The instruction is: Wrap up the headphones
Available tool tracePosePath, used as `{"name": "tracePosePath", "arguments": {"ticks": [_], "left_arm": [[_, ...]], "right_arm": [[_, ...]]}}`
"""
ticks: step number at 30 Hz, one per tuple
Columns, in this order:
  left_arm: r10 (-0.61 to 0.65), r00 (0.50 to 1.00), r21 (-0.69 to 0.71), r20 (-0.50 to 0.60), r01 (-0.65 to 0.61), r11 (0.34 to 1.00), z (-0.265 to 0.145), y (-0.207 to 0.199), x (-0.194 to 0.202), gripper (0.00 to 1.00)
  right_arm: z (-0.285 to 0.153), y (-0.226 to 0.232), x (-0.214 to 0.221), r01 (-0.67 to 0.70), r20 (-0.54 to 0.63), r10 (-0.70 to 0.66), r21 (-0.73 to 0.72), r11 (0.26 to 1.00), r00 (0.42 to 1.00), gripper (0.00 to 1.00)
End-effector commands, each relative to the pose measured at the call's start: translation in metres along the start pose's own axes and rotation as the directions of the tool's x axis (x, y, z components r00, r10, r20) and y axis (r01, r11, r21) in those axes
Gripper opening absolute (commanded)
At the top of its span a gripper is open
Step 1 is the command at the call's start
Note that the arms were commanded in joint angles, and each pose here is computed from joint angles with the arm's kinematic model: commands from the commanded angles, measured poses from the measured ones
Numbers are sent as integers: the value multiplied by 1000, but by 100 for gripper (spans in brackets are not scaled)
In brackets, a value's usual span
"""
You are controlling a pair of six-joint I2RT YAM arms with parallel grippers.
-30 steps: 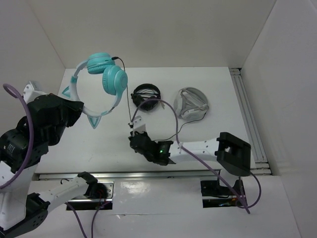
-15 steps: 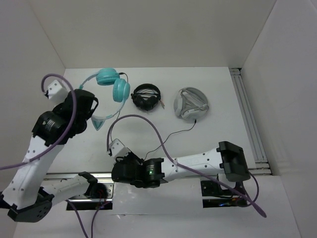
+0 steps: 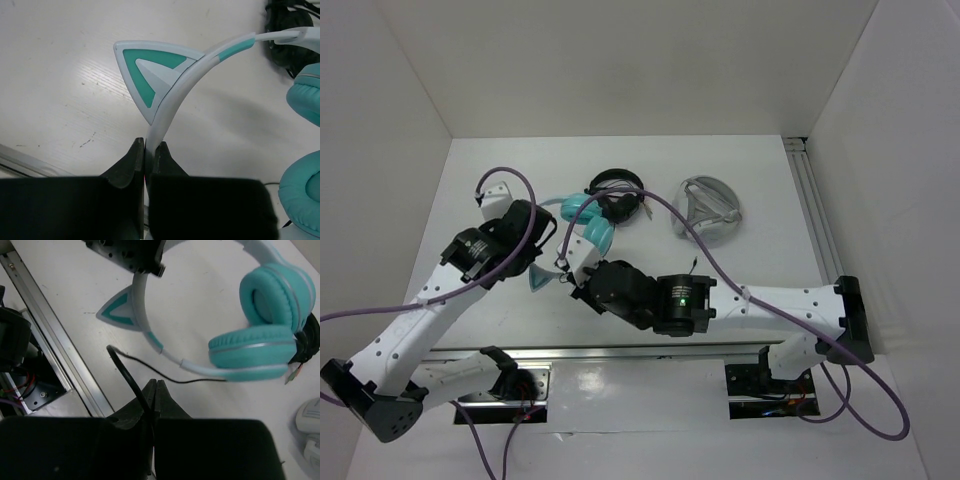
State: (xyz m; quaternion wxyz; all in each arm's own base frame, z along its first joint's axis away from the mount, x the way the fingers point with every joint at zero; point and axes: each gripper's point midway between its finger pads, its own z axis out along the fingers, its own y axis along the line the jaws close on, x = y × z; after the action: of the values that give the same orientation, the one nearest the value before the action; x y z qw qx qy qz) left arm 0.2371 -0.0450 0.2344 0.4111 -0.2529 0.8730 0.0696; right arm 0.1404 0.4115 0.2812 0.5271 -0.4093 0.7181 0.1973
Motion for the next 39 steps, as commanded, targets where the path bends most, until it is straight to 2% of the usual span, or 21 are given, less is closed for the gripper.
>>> {"name": "tracePosePath", "arguments": {"ticks": [1,4,6,13,15,18,22,24,28,30,35,39], "left_arm": [[-33,998,241,49,20,970,-20,-37,-13,0],[59,997,354,55,-75,932,-26,-55,-7,0],[118,991,377,58,-131,917,-28,-57,-2,0],[164,984,422,76,-180,889,-44,-57,-10,0],[214,972,430,101,-236,871,-46,-57,-12,0],[334,938,485,98,-338,806,-52,-59,3,0],[441,894,500,86,-421,757,-54,-53,24,0],[470,879,448,83,-454,770,-48,-42,28,0],[521,847,507,109,-498,704,-61,-47,42,0],[557,823,570,110,-512,643,-71,-54,54,0],[612,776,684,155,-531,500,-95,-68,73,0],[593,782,758,193,-502,415,-120,-71,72,0]], "right_arm": [[-10,-6,-35,12,81,-9,-48,999,997,0],[-6,-27,-28,21,48,-22,13,1000,999,0],[-3,-43,-28,10,39,-12,45,999,999,0],[1,-63,-18,19,-10,-18,110,994,1000,0],[-2,-73,-19,22,-22,-19,145,989,1000,0],[-14,-92,-29,50,-34,-43,227,973,999,0],[-27,-113,-36,100,-63,-84,334,937,995,0],[-34,-127,-39,123,-81,-98,407,905,992,0],[-41,-142,-49,157,-77,-137,489,858,988,2],[-40,-147,-51,156,-74,-137,498,853,988,2],[-20,-134,-41,172,-75,-155,382,908,985,4],[-17,-134,-29,162,-59,-151,309,937,987,9]]}}
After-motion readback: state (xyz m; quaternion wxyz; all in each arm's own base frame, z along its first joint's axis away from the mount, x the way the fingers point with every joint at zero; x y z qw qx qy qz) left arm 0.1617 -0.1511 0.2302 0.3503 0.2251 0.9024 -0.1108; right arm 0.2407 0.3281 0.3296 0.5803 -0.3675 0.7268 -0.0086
